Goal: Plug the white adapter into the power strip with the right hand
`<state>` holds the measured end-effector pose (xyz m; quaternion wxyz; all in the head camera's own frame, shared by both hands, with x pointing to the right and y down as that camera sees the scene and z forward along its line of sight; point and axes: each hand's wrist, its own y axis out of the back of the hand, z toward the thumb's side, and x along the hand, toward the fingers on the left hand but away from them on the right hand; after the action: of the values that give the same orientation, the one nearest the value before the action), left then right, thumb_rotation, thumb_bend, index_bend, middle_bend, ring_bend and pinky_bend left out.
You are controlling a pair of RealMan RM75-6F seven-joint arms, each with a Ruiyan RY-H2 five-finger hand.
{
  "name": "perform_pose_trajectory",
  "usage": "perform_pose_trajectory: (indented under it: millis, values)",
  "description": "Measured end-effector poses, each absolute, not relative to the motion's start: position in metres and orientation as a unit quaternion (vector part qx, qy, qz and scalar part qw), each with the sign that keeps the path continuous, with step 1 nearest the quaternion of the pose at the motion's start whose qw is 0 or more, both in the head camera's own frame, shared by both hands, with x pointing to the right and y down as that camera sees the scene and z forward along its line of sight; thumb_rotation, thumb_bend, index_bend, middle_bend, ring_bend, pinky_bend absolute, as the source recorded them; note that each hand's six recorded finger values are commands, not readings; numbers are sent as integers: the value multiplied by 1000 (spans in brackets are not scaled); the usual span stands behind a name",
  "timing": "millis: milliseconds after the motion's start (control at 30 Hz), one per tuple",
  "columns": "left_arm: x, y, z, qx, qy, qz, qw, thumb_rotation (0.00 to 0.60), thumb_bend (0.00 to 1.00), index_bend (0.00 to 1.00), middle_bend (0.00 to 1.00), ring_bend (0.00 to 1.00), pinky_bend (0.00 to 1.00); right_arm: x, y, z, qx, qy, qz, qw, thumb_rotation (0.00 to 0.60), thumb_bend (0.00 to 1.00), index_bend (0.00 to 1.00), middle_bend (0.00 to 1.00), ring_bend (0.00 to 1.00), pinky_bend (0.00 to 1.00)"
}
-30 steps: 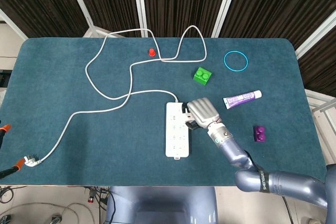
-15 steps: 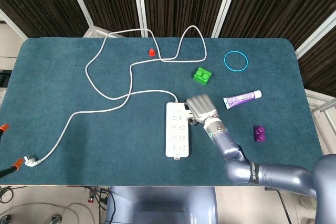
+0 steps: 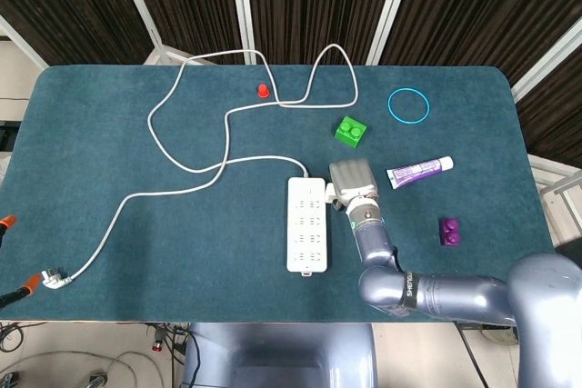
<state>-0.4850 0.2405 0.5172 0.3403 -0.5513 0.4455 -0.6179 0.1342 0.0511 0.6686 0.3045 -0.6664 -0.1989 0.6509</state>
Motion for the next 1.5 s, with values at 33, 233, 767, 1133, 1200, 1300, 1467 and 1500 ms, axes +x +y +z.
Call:
perform_pose_trajectory:
  millis: [33, 233, 767, 1133, 1200, 1300, 1467, 1500]
  values:
    - [-485, 240, 517, -551, 446, -618, 340, 600, 145, 152, 0, 0, 7, 133, 51, 669, -666, -201, 651, 303, 600, 642, 731, 701, 838, 748]
    - [-485, 241, 517, -552, 445, -618, 340, 600, 145, 152, 0, 0, 6, 129, 54, 671, -673, -212, 645, 294, 600, 641, 733, 702, 838, 748]
    - [-487, 240, 517, -550, 448, -618, 338, 600, 145, 151, 0, 0, 6, 114, 60, 676, -688, -211, 627, 298, 600, 642, 740, 705, 838, 748]
    - [-487, 240, 516, -550, 448, -618, 339, 600, 145, 151, 0, 0, 6, 108, 64, 680, -697, -207, 617, 303, 600, 641, 740, 705, 838, 748]
    - [-487, 240, 516, -549, 448, -618, 338, 600, 145, 151, 0, 0, 6, 108, 64, 681, -697, -207, 616, 303, 600, 641, 740, 705, 838, 748]
    - [-487, 240, 517, -550, 448, -619, 338, 600, 145, 151, 0, 0, 6, 109, 64, 683, -697, -207, 616, 304, 600, 642, 740, 705, 838, 748]
    - [-487, 240, 517, -550, 448, -618, 339, 600, 145, 151, 0, 0, 6, 109, 64, 685, -696, -205, 617, 305, 600, 642, 740, 706, 838, 748]
    - [-487, 240, 517, -550, 448, -618, 338, 600, 145, 152, 0, 0, 6, 110, 64, 685, -695, -204, 618, 306, 600, 642, 740, 705, 838, 748]
